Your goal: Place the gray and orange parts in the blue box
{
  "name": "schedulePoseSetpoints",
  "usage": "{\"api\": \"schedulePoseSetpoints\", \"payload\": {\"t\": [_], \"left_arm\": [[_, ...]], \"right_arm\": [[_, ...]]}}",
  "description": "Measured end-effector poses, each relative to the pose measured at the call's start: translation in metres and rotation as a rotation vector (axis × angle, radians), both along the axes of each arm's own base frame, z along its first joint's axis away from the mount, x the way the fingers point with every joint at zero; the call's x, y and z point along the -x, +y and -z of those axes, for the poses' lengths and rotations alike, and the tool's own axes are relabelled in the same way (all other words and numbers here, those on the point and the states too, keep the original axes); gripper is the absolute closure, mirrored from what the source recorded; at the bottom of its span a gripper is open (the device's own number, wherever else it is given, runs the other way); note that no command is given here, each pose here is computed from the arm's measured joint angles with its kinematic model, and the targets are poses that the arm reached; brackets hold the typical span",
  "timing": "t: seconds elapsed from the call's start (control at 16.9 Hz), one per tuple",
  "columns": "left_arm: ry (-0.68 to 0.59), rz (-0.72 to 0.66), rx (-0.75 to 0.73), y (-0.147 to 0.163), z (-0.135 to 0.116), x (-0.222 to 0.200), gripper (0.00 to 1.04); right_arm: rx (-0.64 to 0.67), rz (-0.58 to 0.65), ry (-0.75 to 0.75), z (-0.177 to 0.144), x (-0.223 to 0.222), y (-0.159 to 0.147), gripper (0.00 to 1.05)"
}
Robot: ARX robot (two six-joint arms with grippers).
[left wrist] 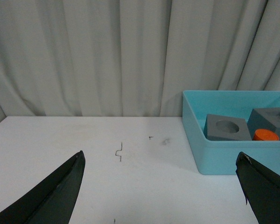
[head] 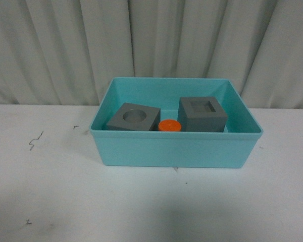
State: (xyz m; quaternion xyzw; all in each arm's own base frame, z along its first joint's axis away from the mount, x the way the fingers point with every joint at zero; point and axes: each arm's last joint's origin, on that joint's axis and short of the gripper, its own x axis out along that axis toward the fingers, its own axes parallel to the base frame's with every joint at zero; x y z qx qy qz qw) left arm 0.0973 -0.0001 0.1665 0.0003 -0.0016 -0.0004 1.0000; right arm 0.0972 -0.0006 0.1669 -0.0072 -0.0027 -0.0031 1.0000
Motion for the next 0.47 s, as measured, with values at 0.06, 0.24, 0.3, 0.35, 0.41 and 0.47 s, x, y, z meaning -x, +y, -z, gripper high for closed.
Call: {"api": "schedulePoseSetpoints", "payload": {"t": [0.06,0.24,0.3,0.35,0.41,0.47], "left_arm": [[0.000,0.000,0.000,0.0000,0.0000,0.0000,0.07],[0.000,0.000,0.000,0.0000,0.0000,0.0000,0.07],[0.000,0.000,0.000,0.0000,0.0000,0.0000,0.07],[0.000,0.000,0.000,0.0000,0.0000,0.0000,0.07],[0.000,0.000,0.000,0.0000,0.0000,0.0000,0.07],[0.000,0.000,0.000,0.0000,0.0000,0.0000,0.07]], "right_arm": [[0.000,0.000,0.000,0.0000,0.0000,0.0000,1.03],[0.000,0.000,0.000,0.0000,0.0000,0.0000,0.92],[0.000,0.000,0.000,0.0000,0.0000,0.0000,0.81],[0.000,0.000,0.000,0.0000,0.0000,0.0000,0.69],[0.000,0.000,0.000,0.0000,0.0000,0.0000,0.58],[0.000,0.000,0.000,0.0000,0.0000,0.0000,0.45]]}}
